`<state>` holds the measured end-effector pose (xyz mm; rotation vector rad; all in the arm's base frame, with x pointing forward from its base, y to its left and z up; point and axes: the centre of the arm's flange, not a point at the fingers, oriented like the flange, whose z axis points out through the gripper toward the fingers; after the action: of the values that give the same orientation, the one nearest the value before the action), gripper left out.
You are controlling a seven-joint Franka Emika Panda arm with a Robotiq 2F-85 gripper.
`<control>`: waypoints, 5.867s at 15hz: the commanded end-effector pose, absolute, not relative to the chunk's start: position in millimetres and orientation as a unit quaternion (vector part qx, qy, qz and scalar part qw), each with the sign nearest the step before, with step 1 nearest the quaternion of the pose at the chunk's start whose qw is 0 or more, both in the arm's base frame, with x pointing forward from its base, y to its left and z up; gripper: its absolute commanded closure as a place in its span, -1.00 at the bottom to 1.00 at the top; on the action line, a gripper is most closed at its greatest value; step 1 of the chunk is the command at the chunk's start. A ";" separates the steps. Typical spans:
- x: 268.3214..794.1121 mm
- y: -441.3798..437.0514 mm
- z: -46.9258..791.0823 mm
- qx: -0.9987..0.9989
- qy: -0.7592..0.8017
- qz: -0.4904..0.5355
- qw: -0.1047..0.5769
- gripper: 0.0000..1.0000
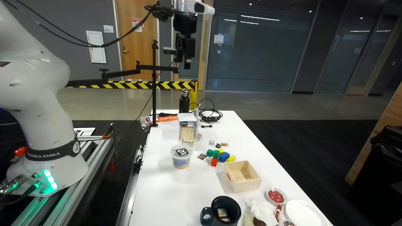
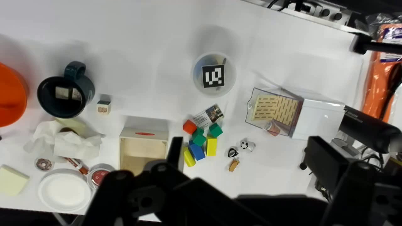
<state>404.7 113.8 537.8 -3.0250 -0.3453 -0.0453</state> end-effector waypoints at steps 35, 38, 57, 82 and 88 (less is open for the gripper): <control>650.4 139.9 422.2 -0.883 -0.466 -0.027 -0.048 -1.00; 662.7 119.3 394.9 -0.845 -0.532 -0.005 -0.043 -1.00; 675.3 220.4 267.5 -0.809 -0.587 0.036 0.002 -1.00; 621.6 200.0 121.8 -0.822 -0.560 0.071 0.074 -1.00; 642.3 181.5 122.6 -0.800 -0.594 0.075 0.050 -1.00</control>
<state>634.2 182.0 121.1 -2.4769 -1.7083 0.2331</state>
